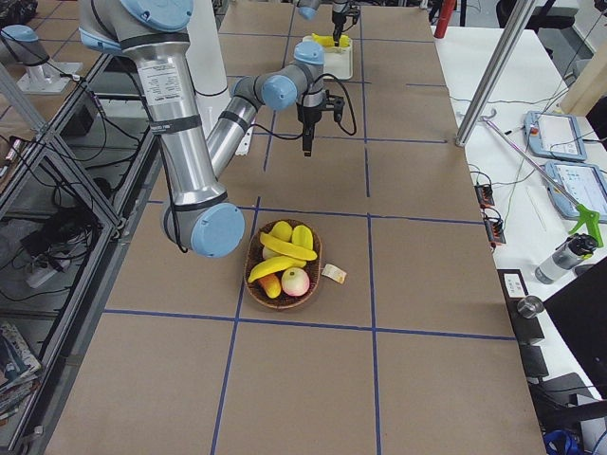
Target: Transfer all bananas from basket to plate
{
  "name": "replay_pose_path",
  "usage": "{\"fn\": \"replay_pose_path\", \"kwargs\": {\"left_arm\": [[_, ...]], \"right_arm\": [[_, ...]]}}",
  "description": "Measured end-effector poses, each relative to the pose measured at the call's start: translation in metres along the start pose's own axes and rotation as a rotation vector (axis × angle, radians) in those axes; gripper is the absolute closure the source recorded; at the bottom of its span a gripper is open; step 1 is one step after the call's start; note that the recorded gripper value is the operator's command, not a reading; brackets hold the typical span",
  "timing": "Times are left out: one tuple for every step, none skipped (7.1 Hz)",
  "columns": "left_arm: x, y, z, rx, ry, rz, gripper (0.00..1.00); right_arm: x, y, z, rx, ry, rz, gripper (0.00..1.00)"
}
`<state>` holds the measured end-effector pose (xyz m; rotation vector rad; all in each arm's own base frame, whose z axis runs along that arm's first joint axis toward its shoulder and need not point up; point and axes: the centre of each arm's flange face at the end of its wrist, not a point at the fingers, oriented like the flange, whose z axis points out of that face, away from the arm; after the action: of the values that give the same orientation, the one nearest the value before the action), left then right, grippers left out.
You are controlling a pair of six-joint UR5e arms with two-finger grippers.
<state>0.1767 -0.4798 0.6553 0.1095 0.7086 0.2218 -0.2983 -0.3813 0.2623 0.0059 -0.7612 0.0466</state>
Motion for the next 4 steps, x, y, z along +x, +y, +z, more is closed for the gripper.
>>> {"fn": "replay_pose_path", "kwargs": {"left_arm": [[0.000, -0.001, -0.002, 0.007, 0.002, 0.003, 0.00], [0.000, -0.002, -0.006, 0.015, 0.014, 0.002, 0.00], [-0.001, -0.005, -0.020, 0.025, 0.055, -0.007, 0.00], [-0.002, -0.010, -0.044, 0.042, 0.122, -0.022, 0.00]], "right_arm": [[0.000, 0.000, -0.001, 0.001, -0.001, -0.001, 0.00], [-0.001, 0.001, -0.002, 0.002, -0.004, -0.002, 0.00], [-0.001, 0.002, -0.005, 0.005, -0.008, -0.003, 0.00], [0.000, 0.004, -0.008, 0.007, -0.010, -0.004, 0.00]]}}
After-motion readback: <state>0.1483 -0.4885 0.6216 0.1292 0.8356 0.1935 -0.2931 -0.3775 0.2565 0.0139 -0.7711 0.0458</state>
